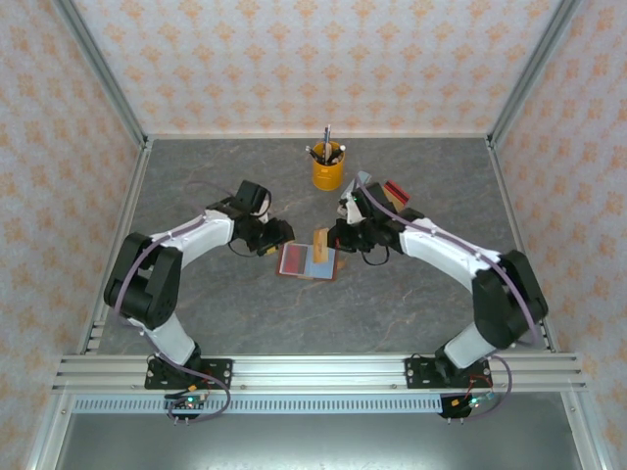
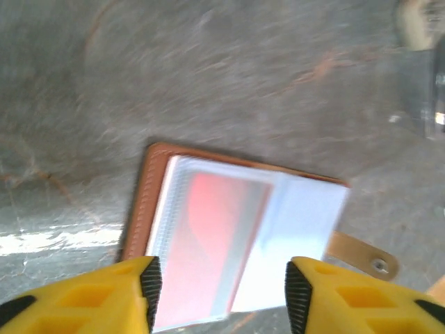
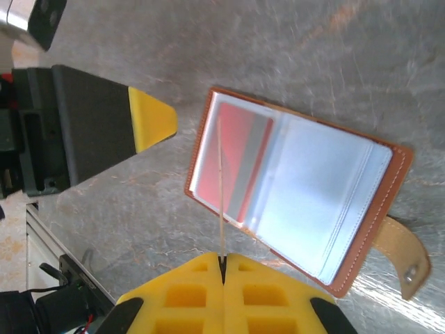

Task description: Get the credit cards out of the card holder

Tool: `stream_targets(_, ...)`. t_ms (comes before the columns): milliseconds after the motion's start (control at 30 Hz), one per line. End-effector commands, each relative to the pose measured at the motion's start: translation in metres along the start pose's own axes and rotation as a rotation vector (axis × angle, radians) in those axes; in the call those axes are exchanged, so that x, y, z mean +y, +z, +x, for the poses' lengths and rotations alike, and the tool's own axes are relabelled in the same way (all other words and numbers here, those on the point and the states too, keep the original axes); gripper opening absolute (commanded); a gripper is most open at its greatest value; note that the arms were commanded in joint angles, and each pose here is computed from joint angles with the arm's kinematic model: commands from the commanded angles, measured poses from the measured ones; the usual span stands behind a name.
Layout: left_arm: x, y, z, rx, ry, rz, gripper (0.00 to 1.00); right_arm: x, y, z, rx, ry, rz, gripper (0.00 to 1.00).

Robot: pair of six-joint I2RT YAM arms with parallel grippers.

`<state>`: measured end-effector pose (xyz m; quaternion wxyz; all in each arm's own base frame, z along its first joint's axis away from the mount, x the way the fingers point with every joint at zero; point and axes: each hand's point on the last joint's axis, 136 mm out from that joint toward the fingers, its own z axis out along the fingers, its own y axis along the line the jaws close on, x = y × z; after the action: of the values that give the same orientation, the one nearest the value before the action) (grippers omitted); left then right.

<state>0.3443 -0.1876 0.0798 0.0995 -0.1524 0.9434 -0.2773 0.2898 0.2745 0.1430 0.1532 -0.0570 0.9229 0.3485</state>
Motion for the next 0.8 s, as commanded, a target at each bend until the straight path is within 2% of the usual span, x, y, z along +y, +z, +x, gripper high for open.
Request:
stream_targets(0, -0.014, -0.032, -0.015, -0.077, 0.048, -0.004, 0.67, -0.001, -0.029, -0.012, -0.077, -0.107, 0.077, 0.00)
stream_targets(133, -0.027, -0.048, -0.020, -0.125, 0.090, 0.045, 0.86, 0.013, -0.052, -0.021, -0.117, -0.207, 0.063, 0.00)
stream_targets(267, -0.061, -0.062, -0.018, -0.132, 0.136, 0.226, 0.94, 0.034, -0.059, -0.025, -0.083, -0.236, -0.044, 0.00)
stream_targets(533, -0.123, -0.094, -0.011, -0.112, 0.185, 0.626, 0.97, 0.071, -0.075, -0.046, -0.076, -0.228, -0.293, 0.00)
stream_targets(767, -0.152, -0.118, -0.009, -0.107, 0.231, 0.808, 0.94, 0.079, -0.086, -0.065, -0.099, -0.174, -0.428, 0.00)
